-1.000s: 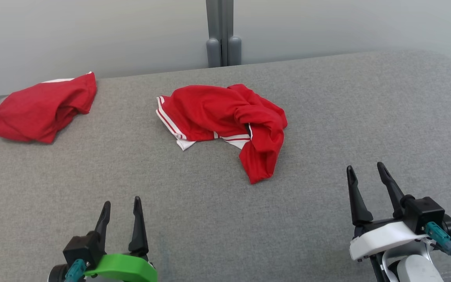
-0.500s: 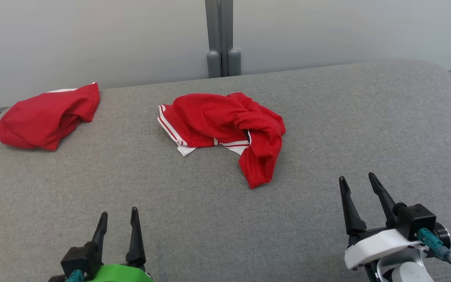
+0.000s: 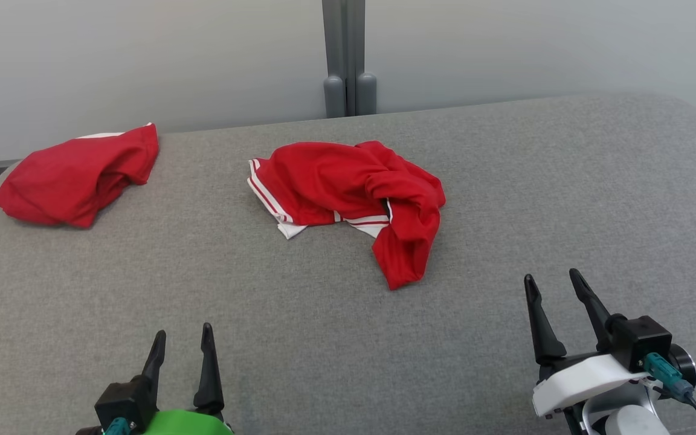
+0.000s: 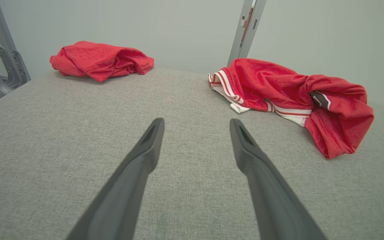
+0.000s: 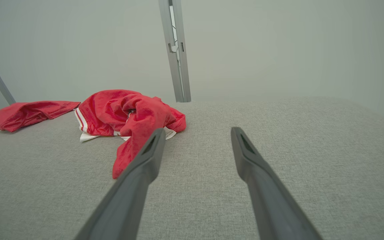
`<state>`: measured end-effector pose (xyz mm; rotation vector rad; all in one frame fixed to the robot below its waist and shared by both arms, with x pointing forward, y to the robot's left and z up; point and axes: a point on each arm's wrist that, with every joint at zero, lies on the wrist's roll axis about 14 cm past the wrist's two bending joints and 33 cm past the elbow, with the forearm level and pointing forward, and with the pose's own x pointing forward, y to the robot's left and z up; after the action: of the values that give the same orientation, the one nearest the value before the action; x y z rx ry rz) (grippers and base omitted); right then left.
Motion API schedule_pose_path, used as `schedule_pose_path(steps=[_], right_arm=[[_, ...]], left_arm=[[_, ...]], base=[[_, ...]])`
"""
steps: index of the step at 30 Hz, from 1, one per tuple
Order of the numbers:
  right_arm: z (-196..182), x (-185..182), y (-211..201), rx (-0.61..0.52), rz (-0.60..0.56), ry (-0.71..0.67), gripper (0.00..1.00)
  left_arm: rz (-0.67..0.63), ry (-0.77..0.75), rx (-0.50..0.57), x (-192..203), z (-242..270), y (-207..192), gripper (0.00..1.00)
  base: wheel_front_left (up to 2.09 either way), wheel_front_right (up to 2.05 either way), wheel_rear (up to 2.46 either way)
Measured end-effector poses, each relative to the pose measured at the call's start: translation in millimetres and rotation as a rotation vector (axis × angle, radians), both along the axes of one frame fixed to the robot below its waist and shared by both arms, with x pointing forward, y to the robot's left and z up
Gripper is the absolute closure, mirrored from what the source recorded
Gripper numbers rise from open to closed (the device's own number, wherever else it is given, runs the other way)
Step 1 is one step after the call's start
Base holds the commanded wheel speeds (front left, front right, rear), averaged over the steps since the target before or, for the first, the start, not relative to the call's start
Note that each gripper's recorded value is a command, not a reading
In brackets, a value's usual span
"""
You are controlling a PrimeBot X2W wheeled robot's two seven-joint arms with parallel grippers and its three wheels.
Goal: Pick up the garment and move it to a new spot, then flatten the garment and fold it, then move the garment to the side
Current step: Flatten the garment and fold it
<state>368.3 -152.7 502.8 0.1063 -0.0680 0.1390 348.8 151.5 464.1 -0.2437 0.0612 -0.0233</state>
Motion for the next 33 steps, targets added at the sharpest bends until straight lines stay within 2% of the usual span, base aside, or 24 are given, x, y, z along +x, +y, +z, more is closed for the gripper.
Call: schedule_pose_path(steps=[5, 10, 17, 25, 26, 27, 28, 33], right_arm=[[-1, 8, 2, -0.029, 0.008, 0.002, 0.00], [5, 33, 21, -0.079, 0.065, -0.017, 0.00], [-35, 62, 67, -0.159, 0.208, 0.104, 0.00], [-63, 99, 93, -0.181, 0.271, 0.206, 0.00], [-67, 102, 96, -0.183, 0.279, 0.221, 0.16], [-72, 105, 100, -0.184, 0.288, 0.237, 0.73], [-75, 107, 103, -0.188, 0.297, 0.249, 1.00], [-70, 126, 104, -0.196, 0.299, 0.236, 1.00]], left_arm=[[0.006, 0.004, 0.002, 0, -1, 2, 0.00], [0.010, -0.007, -0.001, 2, 2, 2, 0.00], [0.052, 0.006, -0.002, 3, -1, 13, 0.00], [0.119, 0.032, 0.001, 1, -7, 32, 0.00], [0.126, 0.036, 0.002, 0, -9, 34, 0.00], [0.134, 0.040, 0.003, -1, -10, 36, 0.00], [0.142, 0.044, 0.004, -1, -10, 39, 0.00], [0.173, 0.063, 0.004, -4, -15, 46, 0.00]], base=[[0.00, 0.00, 0.00], [0.00, 0.00, 0.00], [0.00, 0.00, 0.00], [0.00, 0.00, 0.00], [0.00, 0.00, 0.00], [0.00, 0.00, 0.00], [0.00, 0.00, 0.00], [0.00, 0.00, 0.00]])
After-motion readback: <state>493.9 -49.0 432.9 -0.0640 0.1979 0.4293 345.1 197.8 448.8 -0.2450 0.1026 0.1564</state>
